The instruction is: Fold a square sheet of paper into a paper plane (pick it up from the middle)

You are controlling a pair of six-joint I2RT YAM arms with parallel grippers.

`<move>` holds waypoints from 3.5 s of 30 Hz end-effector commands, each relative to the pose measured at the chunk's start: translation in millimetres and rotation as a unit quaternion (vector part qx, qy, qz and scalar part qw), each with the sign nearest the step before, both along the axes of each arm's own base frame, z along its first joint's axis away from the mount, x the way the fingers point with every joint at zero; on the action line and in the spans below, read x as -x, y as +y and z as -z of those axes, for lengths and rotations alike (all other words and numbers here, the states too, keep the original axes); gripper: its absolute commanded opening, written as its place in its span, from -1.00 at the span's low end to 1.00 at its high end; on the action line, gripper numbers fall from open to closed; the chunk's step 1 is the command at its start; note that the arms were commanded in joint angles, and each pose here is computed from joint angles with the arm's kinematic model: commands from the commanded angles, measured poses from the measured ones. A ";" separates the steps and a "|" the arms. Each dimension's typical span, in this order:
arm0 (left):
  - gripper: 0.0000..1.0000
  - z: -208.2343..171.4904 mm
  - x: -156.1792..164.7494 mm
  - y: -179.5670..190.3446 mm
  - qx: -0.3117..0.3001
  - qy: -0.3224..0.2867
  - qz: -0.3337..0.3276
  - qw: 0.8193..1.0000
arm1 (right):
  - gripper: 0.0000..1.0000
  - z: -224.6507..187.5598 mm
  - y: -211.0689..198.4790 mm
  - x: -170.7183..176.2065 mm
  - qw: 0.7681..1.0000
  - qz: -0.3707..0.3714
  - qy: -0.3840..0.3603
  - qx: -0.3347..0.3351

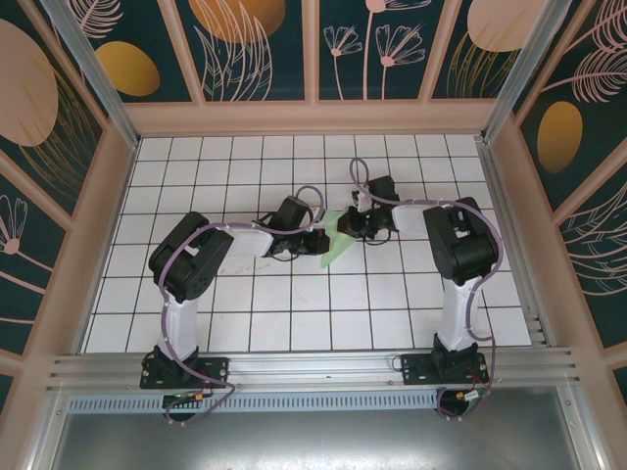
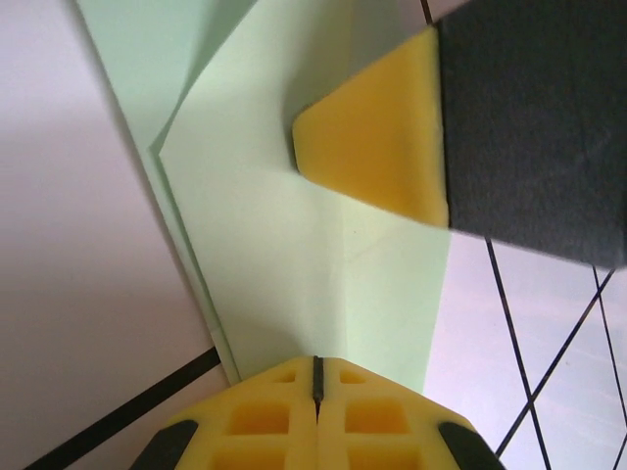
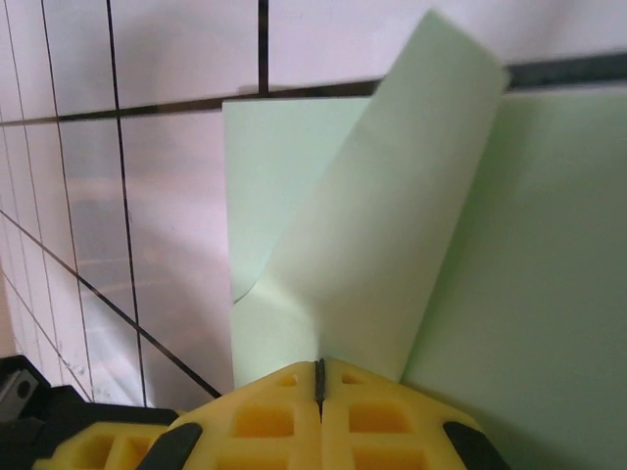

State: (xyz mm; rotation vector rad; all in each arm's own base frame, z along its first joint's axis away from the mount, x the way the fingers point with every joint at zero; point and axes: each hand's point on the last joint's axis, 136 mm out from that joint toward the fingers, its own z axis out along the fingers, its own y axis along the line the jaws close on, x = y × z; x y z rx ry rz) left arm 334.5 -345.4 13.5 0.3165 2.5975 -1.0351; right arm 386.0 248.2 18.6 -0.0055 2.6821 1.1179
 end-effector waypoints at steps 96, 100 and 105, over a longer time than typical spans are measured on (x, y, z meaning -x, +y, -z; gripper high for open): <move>-0.94 -11.7 3.1 -17.5 0.004 0.018 0.012 1.000 | -1.00 65.8 -24.2 30.2 0.989 0.076 0.098 0.080; -0.94 -2.1 12.6 -15.3 -0.005 0.028 0.015 0.999 | -1.00 67.8 -24.4 31.9 0.989 0.076 0.102 0.082; -0.94 3.3 22.1 -13.4 -0.005 0.040 0.015 0.999 | -1.00 69.3 -25.9 32.7 0.988 0.077 0.104 0.086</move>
